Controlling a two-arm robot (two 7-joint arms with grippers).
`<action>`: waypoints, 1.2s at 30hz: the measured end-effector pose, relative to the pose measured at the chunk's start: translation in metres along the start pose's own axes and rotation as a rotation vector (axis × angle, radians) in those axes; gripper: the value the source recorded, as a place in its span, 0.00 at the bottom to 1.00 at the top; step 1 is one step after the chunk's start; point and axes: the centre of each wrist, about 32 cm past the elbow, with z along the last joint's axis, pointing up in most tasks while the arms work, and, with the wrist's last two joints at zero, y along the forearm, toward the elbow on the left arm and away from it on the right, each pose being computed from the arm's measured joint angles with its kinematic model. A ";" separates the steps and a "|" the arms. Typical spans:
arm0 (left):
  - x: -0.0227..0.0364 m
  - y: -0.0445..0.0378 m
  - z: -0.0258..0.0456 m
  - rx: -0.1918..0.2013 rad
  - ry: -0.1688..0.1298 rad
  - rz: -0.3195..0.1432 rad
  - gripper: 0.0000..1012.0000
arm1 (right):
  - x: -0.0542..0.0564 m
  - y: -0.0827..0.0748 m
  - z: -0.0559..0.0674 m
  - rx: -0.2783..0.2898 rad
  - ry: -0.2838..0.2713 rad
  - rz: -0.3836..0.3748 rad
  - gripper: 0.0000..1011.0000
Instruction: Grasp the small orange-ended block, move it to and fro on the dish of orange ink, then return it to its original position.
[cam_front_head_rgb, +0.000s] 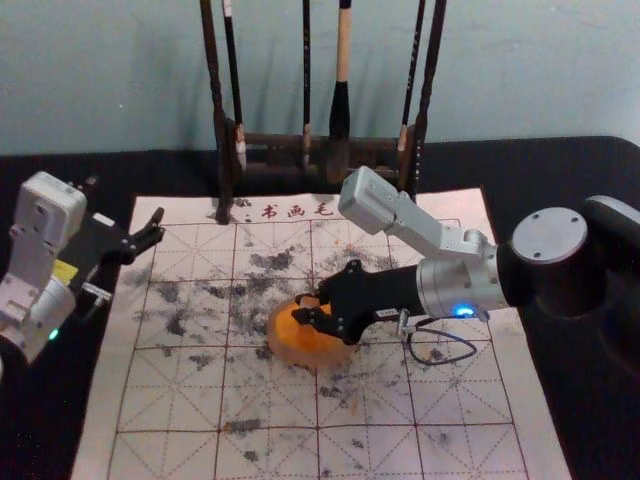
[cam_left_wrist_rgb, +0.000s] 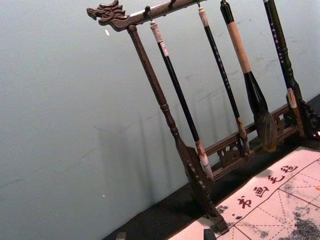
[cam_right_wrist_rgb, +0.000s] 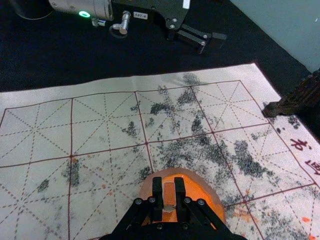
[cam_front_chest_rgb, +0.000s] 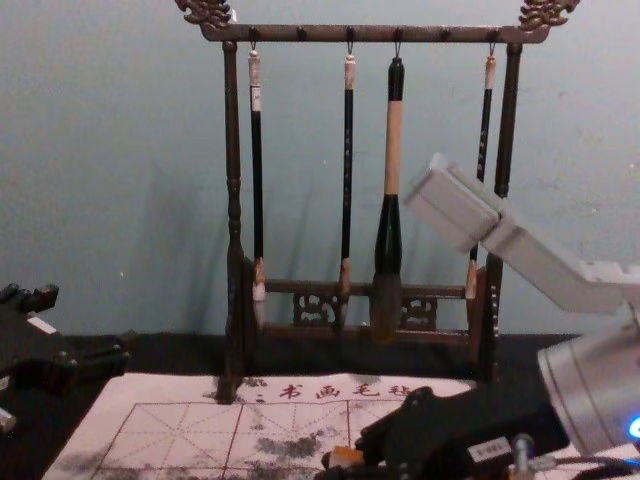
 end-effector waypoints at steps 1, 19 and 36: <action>0.0000 0.0000 0.0000 0.000 0.000 0.000 0.99 | 0.001 0.001 0.000 0.001 0.001 -0.001 0.11; 0.0000 0.0000 0.0000 0.000 0.000 0.000 0.99 | 0.014 0.005 0.002 -0.003 0.004 -0.057 0.11; 0.0000 0.0000 0.0000 0.000 0.000 0.000 0.99 | 0.013 -0.012 -0.003 -0.022 -0.008 -0.078 0.11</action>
